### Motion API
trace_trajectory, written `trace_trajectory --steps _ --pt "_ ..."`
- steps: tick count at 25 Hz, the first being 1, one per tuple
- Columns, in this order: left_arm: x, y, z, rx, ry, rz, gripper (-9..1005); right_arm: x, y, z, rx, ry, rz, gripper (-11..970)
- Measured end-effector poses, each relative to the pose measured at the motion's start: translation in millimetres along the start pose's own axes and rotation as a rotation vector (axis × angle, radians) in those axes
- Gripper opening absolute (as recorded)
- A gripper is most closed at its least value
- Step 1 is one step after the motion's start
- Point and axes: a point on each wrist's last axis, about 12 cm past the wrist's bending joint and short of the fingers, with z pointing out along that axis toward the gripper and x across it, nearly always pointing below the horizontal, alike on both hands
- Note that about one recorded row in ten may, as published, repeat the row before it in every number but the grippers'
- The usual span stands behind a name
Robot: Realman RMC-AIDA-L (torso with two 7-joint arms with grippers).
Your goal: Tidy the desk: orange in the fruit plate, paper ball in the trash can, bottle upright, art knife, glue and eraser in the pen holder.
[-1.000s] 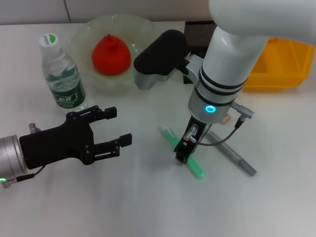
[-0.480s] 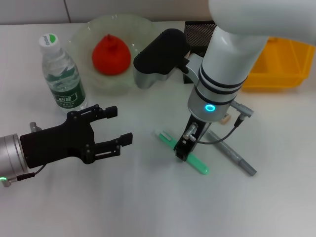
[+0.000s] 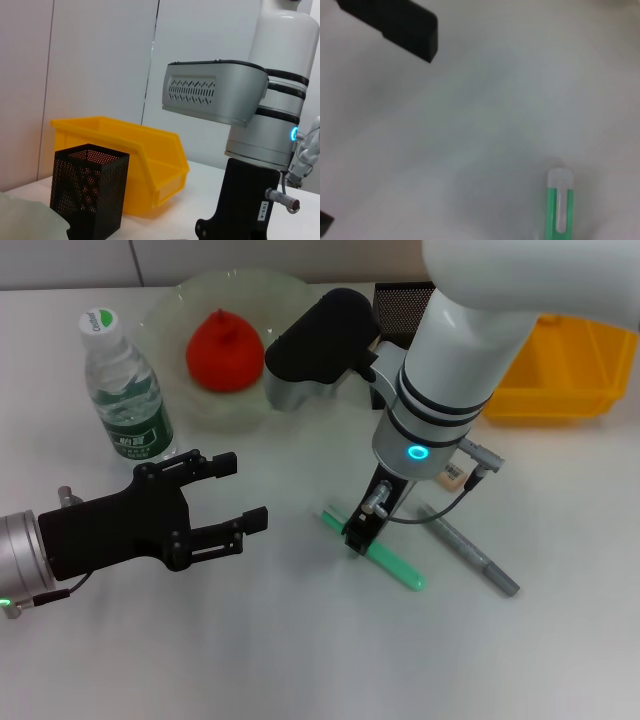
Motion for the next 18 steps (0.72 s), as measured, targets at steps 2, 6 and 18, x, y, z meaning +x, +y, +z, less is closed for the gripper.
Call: trace_trajectory --steps 2,6,18 --pt "0.0 -0.3 -0.1 0.001 -0.001 -0.001 790 -0.5 0.0 0.1 -0.001 -0.005 0.001 259" --pt "0.0 -0.6 -0.1 0.003 -0.003 -0.002 791 -0.5 -0.1 0.3 0.0 -0.005 0.002 258" --pt "-0.8 -0.2 0.8 0.005 -0.006 -0.001 790 1.1 -0.4 1.1 -0.004 0.003 0.005 259"
